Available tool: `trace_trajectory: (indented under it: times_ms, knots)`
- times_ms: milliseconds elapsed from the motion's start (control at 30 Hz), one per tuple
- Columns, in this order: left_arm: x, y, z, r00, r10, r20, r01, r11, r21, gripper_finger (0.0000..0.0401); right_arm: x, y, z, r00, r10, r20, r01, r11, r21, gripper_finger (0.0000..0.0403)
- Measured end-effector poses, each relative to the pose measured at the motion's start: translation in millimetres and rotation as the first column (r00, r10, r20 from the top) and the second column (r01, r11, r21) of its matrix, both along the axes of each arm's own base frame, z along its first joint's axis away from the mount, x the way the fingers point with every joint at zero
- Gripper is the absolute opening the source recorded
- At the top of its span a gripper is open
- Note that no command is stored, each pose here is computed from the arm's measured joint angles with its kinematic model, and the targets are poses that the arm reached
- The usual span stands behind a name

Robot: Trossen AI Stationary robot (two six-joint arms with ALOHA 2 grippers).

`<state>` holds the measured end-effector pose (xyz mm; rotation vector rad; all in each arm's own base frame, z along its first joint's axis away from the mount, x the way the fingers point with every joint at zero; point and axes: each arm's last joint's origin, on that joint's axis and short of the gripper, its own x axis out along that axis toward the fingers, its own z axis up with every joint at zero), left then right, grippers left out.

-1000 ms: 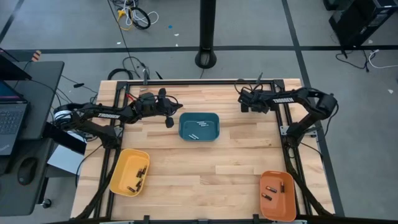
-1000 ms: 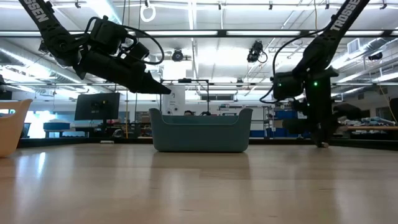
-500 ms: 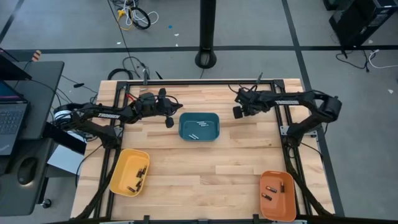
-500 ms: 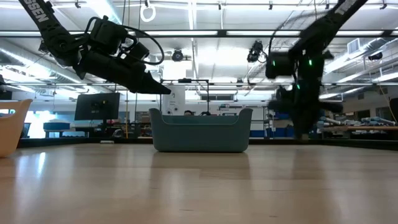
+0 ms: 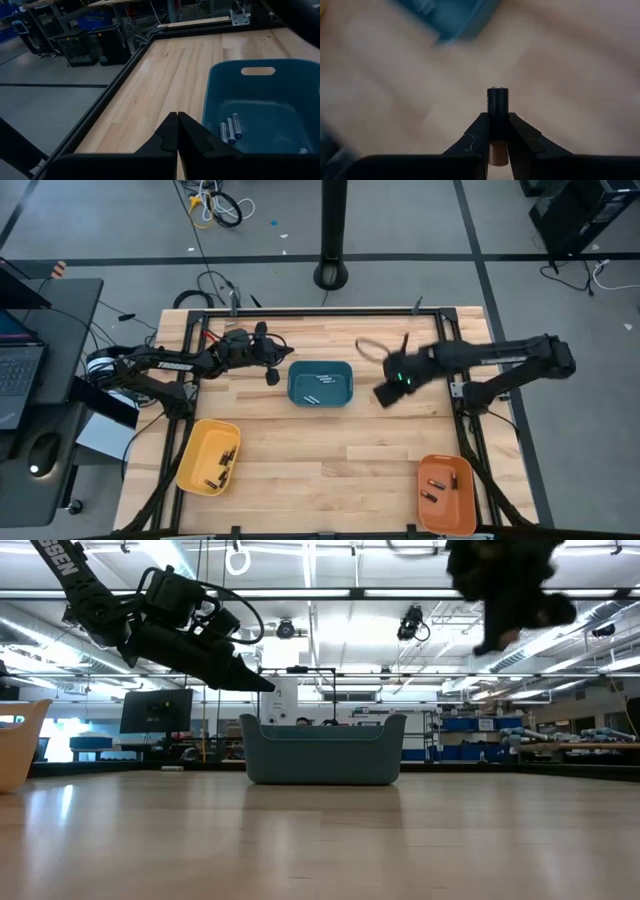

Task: Sort batteries
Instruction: Put the large black battery into the orange bin

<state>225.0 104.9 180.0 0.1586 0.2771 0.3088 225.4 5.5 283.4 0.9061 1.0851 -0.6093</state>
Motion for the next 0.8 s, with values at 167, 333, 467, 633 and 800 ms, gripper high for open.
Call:
trace_trajectory:
  times_ms: [167, 333, 467, 633, 800]
  knots:
    - [0.0, 0.0, 0.1, 1.000, 0.000, 0.000, 0.000, 1.000, 0.000, 0.0010, -8.0, 71.4, 8.0, 0.998, 0.052, 0.024, -0.055, 0.983, 0.176, 0.0053]
    - [0.0, 0.0, 0.1, 1.000, 0.001, 0.002, -0.001, 1.000, -0.004, 0.0010, -34.5, 125.0, 6.2, 0.994, 0.070, -0.086, -0.039, 0.946, 0.322, 0.0053]
    - [0.0, 0.0, 0.1, 1.000, 0.001, 0.002, -0.001, 1.000, -0.005, 0.0010, -55.2, 147.7, 4.0, 0.978, 0.024, -0.206, 0.054, 0.929, 0.366, 0.0053]
    - [0.0, 0.0, 0.0, 1.000, 0.001, 0.002, -0.001, 1.000, -0.006, 0.0010, -72.2, 152.9, -9.5, 0.927, 0.005, -0.375, 0.087, 0.970, 0.226, 0.0053]
    - [0.0, 0.0, 0.0, 1.000, 0.002, 0.002, -0.002, 1.000, -0.006, 0.0010, -73.3, 152.1, -28.8, 0.921, 0.049, -0.387, 0.044, 0.973, 0.227, 0.0053]
